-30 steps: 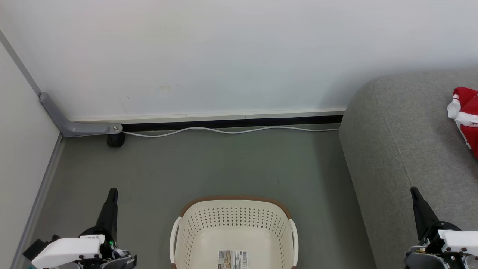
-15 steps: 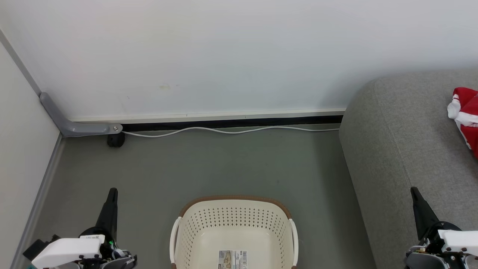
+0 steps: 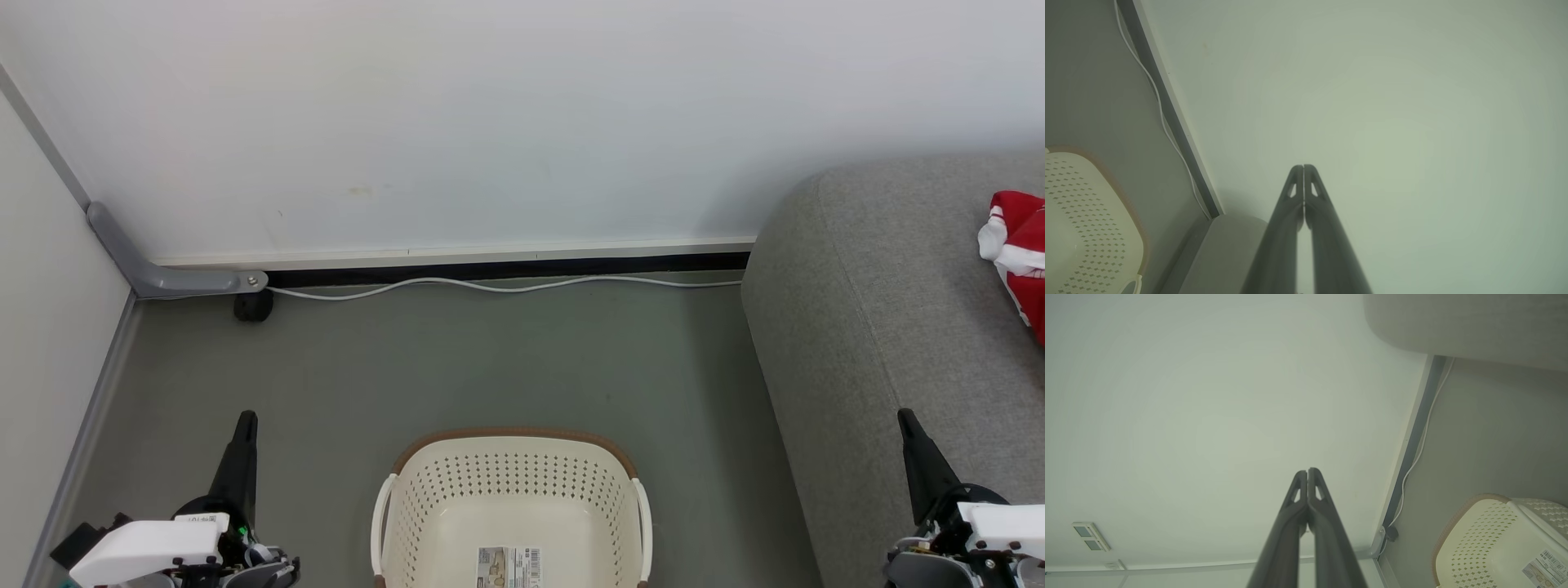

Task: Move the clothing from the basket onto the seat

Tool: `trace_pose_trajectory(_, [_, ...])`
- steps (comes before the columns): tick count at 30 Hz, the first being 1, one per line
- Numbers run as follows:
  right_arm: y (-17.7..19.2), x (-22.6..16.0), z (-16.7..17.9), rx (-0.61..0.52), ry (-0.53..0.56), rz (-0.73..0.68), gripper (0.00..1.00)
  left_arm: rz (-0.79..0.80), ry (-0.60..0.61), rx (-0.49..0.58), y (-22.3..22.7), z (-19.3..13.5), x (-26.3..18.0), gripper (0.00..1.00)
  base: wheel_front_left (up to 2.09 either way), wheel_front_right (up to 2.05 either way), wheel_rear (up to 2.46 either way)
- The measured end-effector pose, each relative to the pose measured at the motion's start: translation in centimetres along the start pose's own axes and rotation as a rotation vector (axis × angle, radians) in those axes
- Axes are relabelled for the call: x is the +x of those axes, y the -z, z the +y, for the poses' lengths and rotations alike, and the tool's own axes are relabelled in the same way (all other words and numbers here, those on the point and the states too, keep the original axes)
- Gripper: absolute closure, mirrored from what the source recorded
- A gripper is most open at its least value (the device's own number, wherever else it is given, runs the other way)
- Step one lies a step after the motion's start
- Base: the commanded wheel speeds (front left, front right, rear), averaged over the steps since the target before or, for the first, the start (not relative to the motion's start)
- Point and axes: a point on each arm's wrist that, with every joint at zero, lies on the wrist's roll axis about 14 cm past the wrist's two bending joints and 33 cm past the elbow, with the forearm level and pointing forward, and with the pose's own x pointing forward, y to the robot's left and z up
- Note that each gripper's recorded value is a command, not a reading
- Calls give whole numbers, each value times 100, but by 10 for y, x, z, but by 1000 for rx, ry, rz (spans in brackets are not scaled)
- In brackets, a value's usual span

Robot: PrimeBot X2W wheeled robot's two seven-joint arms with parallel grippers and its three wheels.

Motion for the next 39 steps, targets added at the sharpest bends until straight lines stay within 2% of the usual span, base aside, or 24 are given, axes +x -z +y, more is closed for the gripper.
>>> trace_pose_trajectory(39, [0,0,0,0,0,0,100,0,0,0,0,0,0,100,0,0,0])
